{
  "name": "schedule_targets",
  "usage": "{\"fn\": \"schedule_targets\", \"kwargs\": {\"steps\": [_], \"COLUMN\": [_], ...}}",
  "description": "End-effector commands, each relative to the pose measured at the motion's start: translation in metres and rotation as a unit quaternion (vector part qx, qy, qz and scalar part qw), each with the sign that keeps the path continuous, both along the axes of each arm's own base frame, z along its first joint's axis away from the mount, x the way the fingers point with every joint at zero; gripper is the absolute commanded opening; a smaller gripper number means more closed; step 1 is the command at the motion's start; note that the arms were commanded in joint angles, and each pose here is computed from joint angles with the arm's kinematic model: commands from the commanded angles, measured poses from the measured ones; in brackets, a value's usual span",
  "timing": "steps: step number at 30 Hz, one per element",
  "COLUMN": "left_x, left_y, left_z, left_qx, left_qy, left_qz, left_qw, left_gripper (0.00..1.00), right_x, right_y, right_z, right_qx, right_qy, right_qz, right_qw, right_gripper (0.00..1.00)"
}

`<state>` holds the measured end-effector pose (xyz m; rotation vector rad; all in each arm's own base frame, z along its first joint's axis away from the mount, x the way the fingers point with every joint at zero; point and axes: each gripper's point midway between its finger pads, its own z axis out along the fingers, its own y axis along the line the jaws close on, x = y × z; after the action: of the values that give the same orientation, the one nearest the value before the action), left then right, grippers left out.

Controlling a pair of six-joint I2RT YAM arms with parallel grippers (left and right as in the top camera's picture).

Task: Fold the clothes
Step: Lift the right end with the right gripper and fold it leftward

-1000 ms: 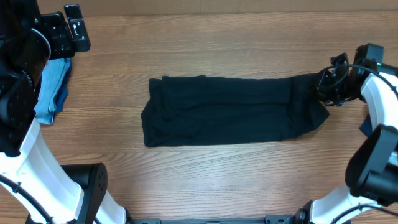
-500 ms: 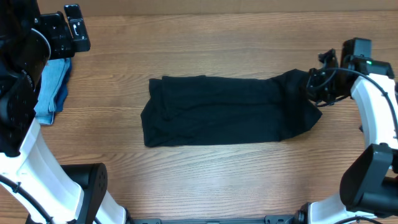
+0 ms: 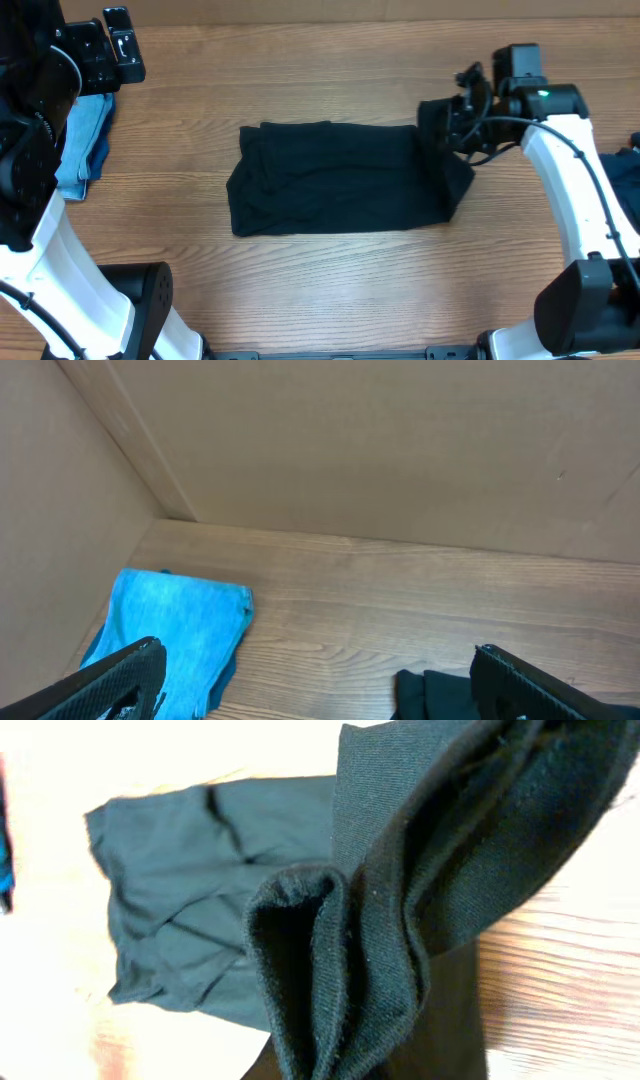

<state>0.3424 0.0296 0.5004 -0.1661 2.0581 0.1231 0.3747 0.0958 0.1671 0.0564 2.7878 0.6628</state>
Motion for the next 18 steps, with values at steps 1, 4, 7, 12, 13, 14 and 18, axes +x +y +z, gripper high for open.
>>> {"fn": "schedule_targets", "kwargs": {"steps": [1, 4, 7, 12, 13, 14, 18], "left_x": [0.000, 0.000, 0.000, 0.000, 0.000, 0.000, 0.000], "left_y": [0.002, 0.002, 0.002, 0.002, 0.002, 0.002, 0.002], "left_z": [0.001, 0.001, 0.001, 0.001, 0.001, 0.001, 0.001], "left_qx": [0.000, 0.000, 0.000, 0.000, 0.000, 0.000, 0.000], "left_qy": [-0.001, -0.001, -0.001, -0.001, -0.001, -0.001, -0.001], "left_qz": [0.007, 0.007, 0.007, 0.007, 0.007, 0.007, 0.007], "left_qw": [1.000, 1.000, 1.000, 1.000, 1.000, 1.000, 1.000], "left_gripper": [1.00, 1.00, 1.00, 1.00, 1.00, 1.00, 1.00], "right_x": [0.000, -0.002, -0.001, 0.001, 0.001, 0.001, 0.001], "right_y": [0.026, 0.046, 0.063, 0.098, 0.105, 0.113, 0.137], "right_z": [0.021, 0.024, 0.027, 0.037, 0.039, 0.042, 0.050], "right_qx": [0.009, 0.018, 0.028, 0.053, 0.058, 0.065, 0.082], "right_qy": [-0.026, -0.030, -0.036, -0.055, -0.059, -0.064, -0.082], "right_qz": [0.013, 0.023, 0.025, 0.033, 0.035, 0.036, 0.044], "right_qw": [1.000, 0.999, 0.999, 0.997, 0.996, 0.995, 0.992], "right_gripper": [0.04, 0.04, 0.04, 0.04, 0.04, 0.04, 0.04]}}
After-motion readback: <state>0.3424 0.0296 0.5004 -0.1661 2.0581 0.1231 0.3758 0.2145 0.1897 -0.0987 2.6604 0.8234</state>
